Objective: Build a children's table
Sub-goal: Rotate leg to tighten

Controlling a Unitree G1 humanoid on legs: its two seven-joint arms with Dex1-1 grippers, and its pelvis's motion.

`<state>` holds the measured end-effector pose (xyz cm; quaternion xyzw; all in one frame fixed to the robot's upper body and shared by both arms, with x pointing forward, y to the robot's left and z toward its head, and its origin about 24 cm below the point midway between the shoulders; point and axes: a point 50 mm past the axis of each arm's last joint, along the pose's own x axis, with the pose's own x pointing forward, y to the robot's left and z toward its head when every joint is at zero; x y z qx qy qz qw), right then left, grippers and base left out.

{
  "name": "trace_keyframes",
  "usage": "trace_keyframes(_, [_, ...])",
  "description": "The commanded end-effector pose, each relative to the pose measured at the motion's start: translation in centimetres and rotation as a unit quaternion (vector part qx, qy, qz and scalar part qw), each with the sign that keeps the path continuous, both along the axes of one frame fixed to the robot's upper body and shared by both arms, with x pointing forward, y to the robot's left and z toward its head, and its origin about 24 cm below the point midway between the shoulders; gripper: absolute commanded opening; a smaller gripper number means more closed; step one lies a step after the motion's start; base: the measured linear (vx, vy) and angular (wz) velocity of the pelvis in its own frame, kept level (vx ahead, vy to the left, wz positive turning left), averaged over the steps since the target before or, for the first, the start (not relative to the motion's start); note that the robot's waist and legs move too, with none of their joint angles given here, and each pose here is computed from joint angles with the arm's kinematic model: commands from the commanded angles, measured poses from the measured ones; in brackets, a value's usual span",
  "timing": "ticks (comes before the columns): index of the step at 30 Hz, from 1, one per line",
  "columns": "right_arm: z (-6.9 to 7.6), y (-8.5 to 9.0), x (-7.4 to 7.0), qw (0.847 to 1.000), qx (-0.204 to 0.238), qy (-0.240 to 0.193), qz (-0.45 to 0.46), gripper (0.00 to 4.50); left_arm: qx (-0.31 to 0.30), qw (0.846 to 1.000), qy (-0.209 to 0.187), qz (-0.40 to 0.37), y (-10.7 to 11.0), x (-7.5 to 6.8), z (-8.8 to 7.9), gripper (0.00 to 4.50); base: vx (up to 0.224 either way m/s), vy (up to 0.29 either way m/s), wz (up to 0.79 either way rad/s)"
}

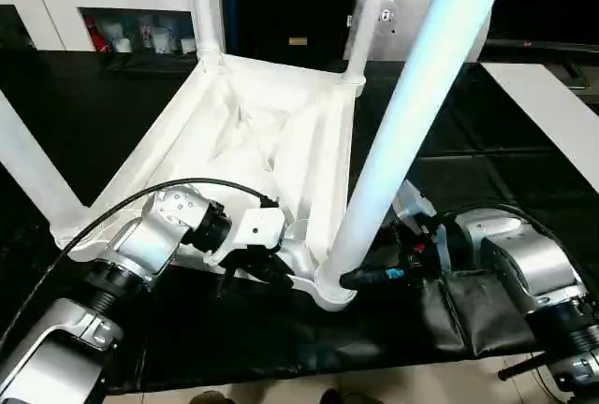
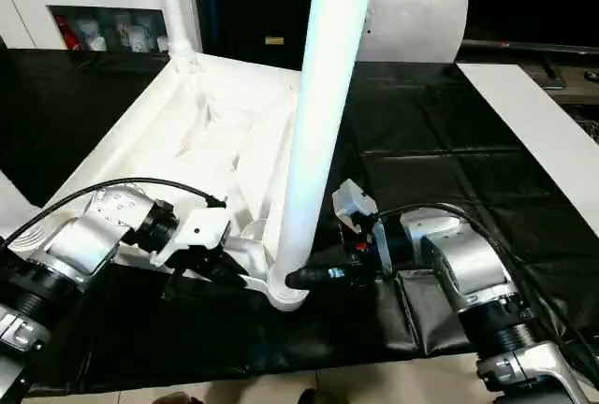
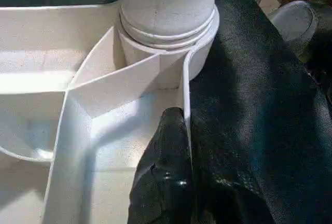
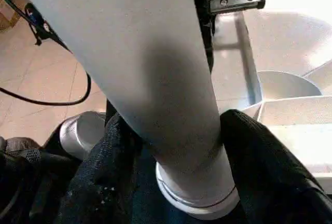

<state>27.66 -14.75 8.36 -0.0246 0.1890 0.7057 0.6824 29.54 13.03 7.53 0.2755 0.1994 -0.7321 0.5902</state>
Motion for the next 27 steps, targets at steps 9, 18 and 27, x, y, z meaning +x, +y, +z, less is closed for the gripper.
trace_keyframes(9, [0.1, 2.6, -0.2, 0.994, 0.05, 0.016, -0.098, 2.06, -0.042, 0.996, 0.012, 0.082, -2.0, 0.8, 0.8, 0.0, 0.0, 0.0, 0.0])
trace_keyframes(18, [-1.0, 6.4, 2.7, 0.917, 0.032, -0.001, -0.397, 1.99, -0.095, 0.962, -0.002, 0.256, -6.3, 2.5, 1.1, 0.0, 0.0, 0.0, 0.0])
trace_keyframes(27, [-0.4, 8.0, 3.3, 0.868, 0.053, -0.039, -0.492, 2.77, -0.116, 0.948, -0.019, 0.297, -8.6, 2.8, 1.6, 0.0, 0.0, 0.0, 0.0])
